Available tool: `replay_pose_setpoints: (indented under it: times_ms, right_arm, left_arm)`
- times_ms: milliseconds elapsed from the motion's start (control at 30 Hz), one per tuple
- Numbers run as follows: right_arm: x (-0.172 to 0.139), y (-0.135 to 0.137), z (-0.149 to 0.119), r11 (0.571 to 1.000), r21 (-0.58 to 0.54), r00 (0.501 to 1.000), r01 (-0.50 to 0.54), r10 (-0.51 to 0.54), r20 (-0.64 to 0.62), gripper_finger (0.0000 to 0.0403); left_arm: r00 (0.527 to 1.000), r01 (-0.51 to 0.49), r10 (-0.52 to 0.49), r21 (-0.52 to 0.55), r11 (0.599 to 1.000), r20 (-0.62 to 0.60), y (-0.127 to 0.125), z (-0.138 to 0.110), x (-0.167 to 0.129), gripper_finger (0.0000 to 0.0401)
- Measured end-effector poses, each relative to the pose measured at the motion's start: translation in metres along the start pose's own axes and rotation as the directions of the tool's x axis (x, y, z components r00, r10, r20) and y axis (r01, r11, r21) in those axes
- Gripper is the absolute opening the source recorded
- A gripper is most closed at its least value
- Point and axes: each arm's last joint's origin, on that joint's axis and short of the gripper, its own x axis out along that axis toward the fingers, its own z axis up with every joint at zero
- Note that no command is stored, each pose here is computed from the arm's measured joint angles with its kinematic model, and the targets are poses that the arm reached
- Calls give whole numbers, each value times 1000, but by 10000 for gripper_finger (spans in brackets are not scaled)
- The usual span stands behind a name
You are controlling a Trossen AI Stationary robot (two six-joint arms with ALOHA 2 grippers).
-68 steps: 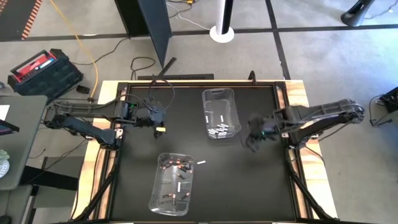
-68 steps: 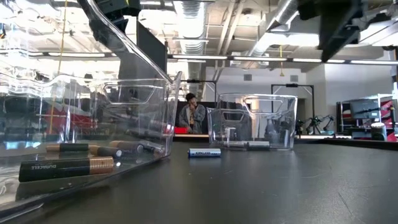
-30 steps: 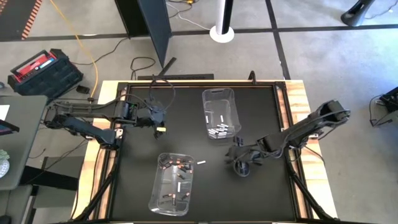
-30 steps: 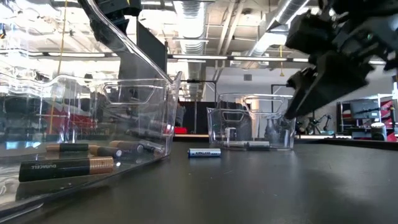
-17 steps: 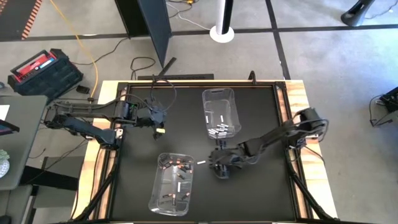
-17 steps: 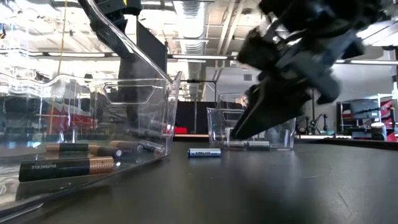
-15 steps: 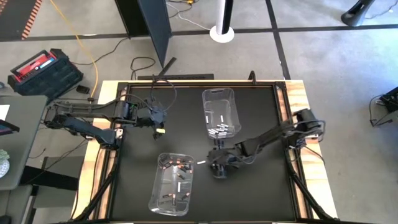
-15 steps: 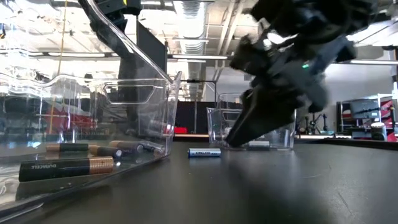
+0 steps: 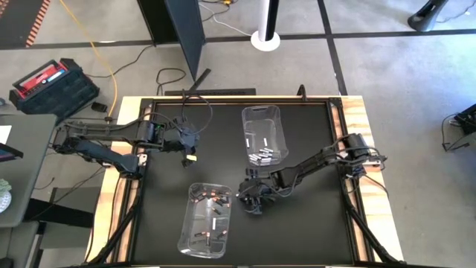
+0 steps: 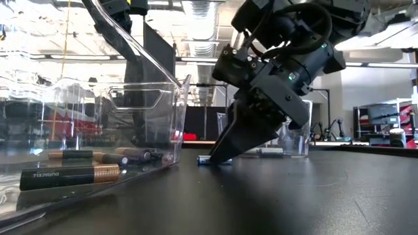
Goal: Sort batteries
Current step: Put the white battery into the top transparent bin
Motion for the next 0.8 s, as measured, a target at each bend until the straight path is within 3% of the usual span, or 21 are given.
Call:
replay_pose_setpoints:
  times_ms: [200,600,800]
  right_arm:
    - [0,-4,-5,1000,7,999,4,-4,-37,173]
    - [-2,3,-9,1000,26,998,-5,7,-67,54]
    - [-4,5,-8,998,62,998,-6,11,-69,27]
  left_arm:
    - [1000,0,0,-1,1000,2,0,0,0,157]
    - [1000,1,-1,-9,1000,2,0,0,0,157]
    - [1000,1,-1,-11,1000,3,0,0,0,157]
